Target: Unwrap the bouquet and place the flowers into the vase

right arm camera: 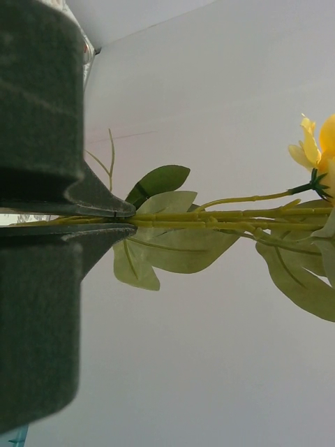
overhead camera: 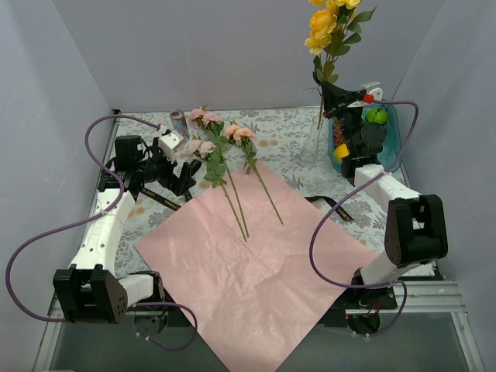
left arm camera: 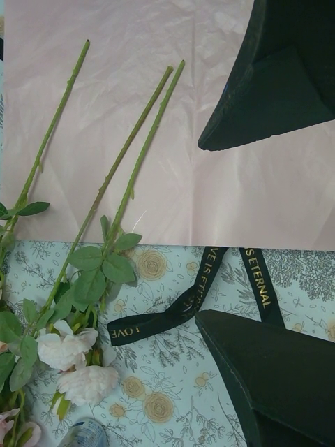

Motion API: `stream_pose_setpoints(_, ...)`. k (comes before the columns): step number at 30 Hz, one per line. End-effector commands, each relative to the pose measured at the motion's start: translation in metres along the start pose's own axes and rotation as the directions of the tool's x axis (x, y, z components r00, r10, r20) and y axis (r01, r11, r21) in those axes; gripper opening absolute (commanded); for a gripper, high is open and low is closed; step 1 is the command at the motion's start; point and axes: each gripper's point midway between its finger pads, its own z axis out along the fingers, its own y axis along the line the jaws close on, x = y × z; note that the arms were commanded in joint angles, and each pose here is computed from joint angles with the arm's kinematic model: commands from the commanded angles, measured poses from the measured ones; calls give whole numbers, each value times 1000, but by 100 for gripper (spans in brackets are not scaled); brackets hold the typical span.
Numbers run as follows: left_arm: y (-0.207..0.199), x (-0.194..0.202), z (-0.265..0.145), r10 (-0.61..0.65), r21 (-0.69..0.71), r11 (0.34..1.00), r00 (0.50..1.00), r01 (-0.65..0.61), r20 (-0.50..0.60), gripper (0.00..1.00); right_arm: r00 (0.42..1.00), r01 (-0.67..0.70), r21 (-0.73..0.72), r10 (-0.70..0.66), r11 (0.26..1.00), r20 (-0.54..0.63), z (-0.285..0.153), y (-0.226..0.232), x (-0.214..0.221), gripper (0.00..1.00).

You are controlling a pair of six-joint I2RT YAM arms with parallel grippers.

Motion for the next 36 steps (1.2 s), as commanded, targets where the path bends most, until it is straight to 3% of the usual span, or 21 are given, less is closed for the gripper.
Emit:
stream_pose_setpoints(1, -1, -14, -8, 35, -10, 999, 999, -35, 30, 98, 994, 5, -33, -2, 999, 113, 0, 4, -26, 1)
stream_pose_setpoints(11, 4, -10, -10, 25, -34, 999, 1000, -25, -6, 98, 996, -42, -36, 45, 998, 81, -7, -5, 12, 2)
stream_pose_setpoints(14, 4, -7, -12, 40, -42, 998, 999, -40, -7, 98, 997, -51, -20, 52, 998, 55, -13, -8, 26, 7)
stream_pose_setpoints(17, 2, -7, -10, 31, -30, 999, 1000, -31, -4, 98, 998, -48, -11, 48, 999, 40, -19, -11, 35, 33)
stream_pose_setpoints(18, 2, -9, -10, 31, -25, 999, 1000, -31, -1, 98, 998, -45, -12, 46, 999, 38, -19, -11, 36, 53)
stream_pose_setpoints(21, 0, -11, -9, 24, -13, 1000, 1000, -24, 3, 98, 999, -42, -23, 42, 999, 23, -20, -9, 41, 82)
stream_pose_setpoints(24, 0, -15, -11, 28, -13, 1000, 1000, -28, 14, 98, 999, -37, -25, 38, 999, 27, -20, -8, 38, 88)
stream_pose_setpoints(32, -3, -16, -13, 36, -15, 999, 999, -36, 28, 98, 1000, 1, -45, 0, 999, 27, -28, 2, 12, 91)
stream_pose_setpoints(36, -4, -16, -12, 29, -12, 1000, 999, -29, 31, 98, 998, 53, -36, -55, 998, -37, -43, 8, 4, 98)
